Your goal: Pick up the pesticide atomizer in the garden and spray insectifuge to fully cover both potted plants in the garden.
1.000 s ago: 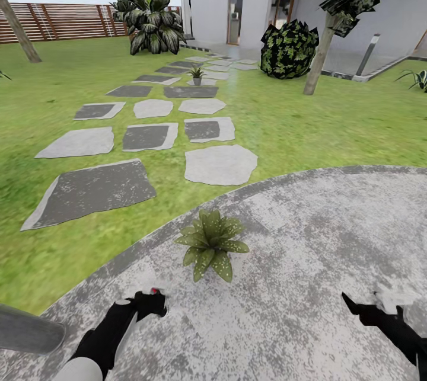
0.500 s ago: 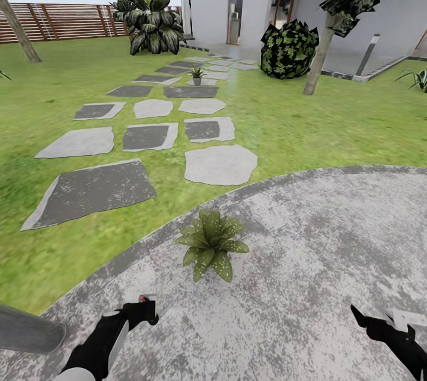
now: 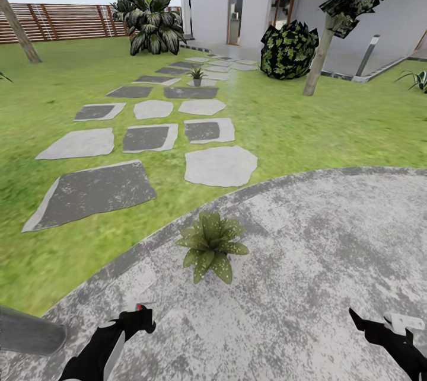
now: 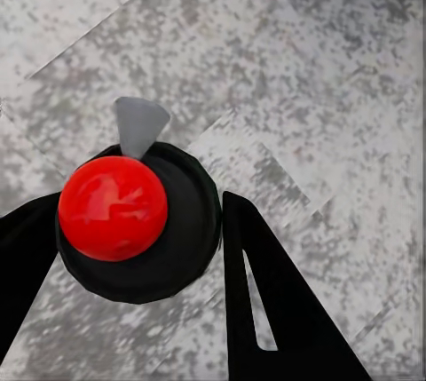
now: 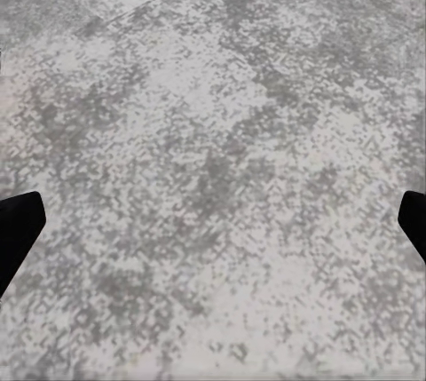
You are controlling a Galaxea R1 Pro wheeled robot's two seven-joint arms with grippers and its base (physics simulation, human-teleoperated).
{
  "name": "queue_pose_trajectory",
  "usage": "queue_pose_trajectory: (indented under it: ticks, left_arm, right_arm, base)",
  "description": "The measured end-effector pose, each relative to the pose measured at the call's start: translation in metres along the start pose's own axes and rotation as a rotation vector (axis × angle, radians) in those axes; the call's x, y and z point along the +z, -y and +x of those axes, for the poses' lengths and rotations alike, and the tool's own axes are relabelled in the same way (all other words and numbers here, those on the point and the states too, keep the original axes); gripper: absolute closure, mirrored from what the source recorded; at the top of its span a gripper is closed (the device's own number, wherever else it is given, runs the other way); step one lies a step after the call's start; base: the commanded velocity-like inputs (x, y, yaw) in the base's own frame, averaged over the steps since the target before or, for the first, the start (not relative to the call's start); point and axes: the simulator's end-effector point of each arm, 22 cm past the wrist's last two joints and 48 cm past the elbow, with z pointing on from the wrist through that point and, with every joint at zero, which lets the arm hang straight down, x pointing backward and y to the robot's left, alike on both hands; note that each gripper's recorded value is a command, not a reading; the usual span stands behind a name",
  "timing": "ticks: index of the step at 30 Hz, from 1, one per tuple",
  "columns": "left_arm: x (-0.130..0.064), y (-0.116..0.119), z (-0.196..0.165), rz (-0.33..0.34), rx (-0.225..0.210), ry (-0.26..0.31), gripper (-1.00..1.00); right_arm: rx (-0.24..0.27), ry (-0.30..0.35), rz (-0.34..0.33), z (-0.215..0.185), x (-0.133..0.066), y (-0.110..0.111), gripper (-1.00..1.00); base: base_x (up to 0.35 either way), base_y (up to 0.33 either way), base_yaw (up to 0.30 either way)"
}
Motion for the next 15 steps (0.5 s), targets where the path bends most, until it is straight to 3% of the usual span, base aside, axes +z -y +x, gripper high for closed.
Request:
queue_pose_trajectory:
  ticks: [15]
  left_arm:
    - [-0.026, 0.001, -0.015, -0.005, -0.002, -0.006, 1.0]
  right_arm:
    - [0.006, -0.023, -0.012, -0.003, -0.013, -0.006, -1.0]
  base:
    - [0.0, 0.0, 0.0]
